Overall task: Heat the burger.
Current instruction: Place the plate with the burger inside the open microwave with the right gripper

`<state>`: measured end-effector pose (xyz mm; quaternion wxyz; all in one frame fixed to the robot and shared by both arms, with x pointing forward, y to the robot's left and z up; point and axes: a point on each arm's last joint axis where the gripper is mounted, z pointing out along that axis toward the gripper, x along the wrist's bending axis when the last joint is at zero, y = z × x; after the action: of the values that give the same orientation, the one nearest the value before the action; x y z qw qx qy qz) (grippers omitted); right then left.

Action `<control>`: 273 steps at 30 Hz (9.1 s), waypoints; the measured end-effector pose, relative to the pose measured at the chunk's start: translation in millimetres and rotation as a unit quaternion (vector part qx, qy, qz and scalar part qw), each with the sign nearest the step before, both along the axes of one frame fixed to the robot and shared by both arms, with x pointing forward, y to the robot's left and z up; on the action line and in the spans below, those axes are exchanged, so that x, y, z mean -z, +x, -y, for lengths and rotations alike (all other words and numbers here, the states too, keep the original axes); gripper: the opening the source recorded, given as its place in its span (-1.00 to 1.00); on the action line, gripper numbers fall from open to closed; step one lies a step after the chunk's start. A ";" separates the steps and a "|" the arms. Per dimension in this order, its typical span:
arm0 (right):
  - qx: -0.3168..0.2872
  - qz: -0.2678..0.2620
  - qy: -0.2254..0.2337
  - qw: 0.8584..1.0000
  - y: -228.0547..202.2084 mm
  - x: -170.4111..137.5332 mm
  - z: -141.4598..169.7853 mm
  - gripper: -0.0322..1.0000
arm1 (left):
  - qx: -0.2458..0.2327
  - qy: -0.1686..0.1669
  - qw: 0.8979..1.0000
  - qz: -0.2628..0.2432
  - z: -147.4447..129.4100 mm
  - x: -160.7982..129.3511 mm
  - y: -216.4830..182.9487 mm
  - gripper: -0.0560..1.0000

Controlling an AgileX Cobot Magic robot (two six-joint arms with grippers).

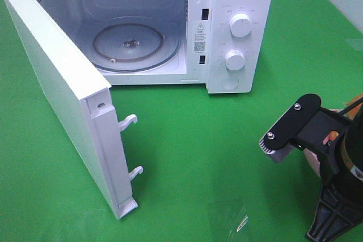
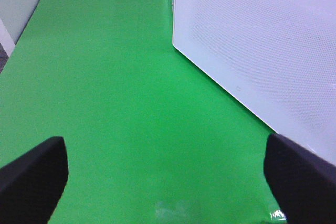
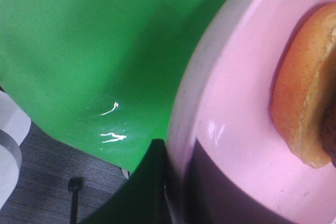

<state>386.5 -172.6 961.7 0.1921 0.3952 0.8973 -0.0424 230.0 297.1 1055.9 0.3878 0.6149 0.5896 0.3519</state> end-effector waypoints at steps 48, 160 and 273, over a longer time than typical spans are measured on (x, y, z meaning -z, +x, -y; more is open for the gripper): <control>-0.208 0.068 -0.046 0.975 -33.1 -6.6 -37.9 -0.77 | 0.000 0.000 1.000 0.000 0.0 0.0 0.0 0.86; -0.607 0.202 -0.007 0.768 36.1 -17.4 -47.8 -0.67 | 0.000 0.000 1.000 0.000 0.0 0.0 0.0 0.86; -0.670 0.238 -0.056 0.701 161.4 14.9 -140.1 -0.68 | 0.000 0.000 1.000 0.000 0.0 0.0 0.0 0.86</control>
<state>547.9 -32.4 946.8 0.3990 -0.3251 0.8454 0.1425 230.0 297.1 1055.9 0.3878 0.6149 0.5896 0.3519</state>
